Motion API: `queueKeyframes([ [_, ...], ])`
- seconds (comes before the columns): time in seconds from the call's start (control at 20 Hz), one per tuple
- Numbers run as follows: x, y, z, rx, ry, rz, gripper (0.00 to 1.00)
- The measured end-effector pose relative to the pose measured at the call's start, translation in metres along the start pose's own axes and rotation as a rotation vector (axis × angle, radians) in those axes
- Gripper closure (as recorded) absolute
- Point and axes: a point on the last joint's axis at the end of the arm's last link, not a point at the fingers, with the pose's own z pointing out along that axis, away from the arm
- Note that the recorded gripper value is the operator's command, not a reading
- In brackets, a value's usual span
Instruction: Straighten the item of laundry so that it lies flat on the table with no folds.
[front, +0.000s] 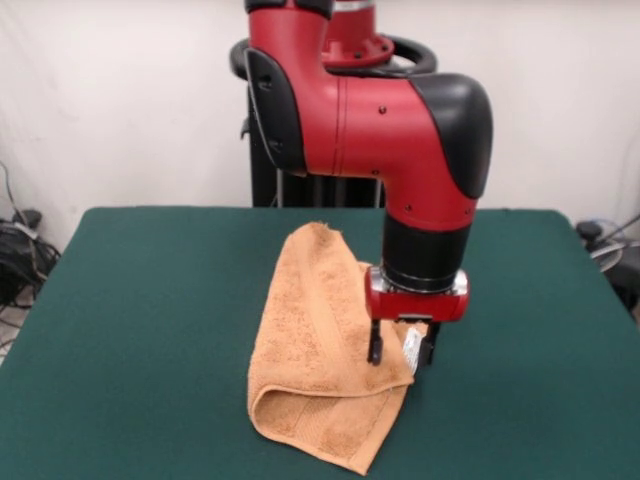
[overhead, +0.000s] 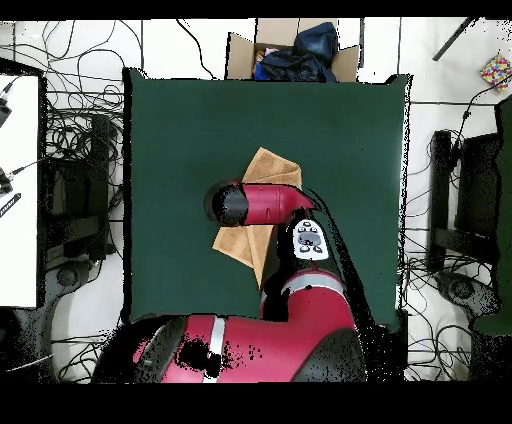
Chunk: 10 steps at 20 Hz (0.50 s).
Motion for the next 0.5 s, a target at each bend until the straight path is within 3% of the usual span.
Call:
queueKeyframes([
  [0.5,0.008,0.021,0.012,-0.006,0.018,-0.031,0.0],
])
